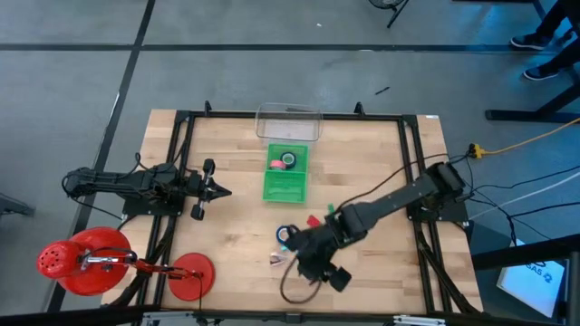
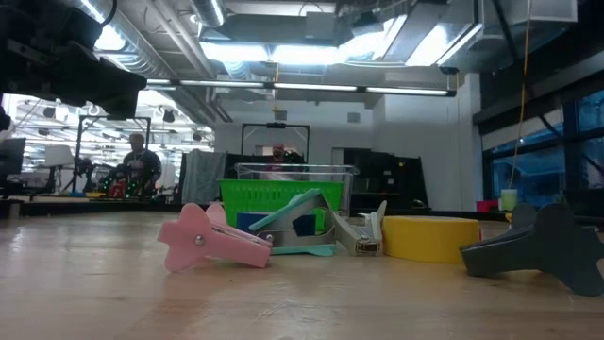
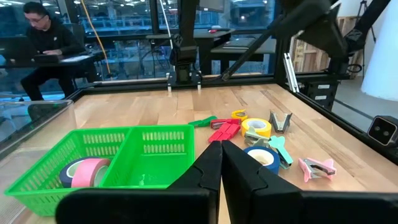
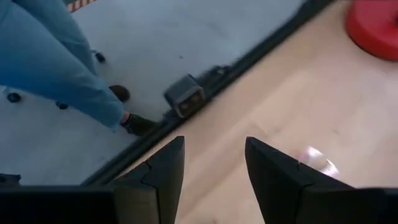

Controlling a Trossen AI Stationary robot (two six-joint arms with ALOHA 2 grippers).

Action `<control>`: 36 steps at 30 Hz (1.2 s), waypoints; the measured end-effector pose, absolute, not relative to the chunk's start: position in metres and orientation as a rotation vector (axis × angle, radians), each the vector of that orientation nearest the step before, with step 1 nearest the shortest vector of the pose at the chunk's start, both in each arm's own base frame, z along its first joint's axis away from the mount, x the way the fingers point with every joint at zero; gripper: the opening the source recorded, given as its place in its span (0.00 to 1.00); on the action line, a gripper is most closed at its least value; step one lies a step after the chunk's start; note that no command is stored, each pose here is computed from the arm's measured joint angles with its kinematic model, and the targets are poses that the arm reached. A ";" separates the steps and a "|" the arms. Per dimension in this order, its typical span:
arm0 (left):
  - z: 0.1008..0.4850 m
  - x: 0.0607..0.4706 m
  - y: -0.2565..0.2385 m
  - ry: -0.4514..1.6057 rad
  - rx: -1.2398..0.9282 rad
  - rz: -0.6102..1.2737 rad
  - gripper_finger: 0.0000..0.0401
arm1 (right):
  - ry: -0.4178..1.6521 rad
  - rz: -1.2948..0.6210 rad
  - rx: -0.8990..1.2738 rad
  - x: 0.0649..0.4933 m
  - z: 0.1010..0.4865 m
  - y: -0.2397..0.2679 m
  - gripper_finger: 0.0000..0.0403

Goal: Pick and place Stapler, Stapler remover, tape
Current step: Put the yellow tape into the top green bin

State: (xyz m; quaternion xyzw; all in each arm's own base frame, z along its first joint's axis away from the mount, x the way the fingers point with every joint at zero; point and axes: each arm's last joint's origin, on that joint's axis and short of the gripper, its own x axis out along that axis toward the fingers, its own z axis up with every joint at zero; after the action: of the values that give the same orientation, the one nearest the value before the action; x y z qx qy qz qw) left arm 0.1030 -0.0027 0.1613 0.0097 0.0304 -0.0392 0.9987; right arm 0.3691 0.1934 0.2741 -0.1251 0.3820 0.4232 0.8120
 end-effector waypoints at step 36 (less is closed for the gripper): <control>0.161 0.103 -0.003 0.061 0.020 -0.078 0.01 | 1.134 0.118 -0.102 0.328 0.161 0.179 0.42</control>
State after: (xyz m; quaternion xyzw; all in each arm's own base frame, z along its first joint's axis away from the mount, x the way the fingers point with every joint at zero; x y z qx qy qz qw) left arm 0.1030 -0.0027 0.1613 0.0097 0.0304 -0.0392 0.9987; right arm 0.3281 0.1790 0.1610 -0.0484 0.5367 0.0560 0.8405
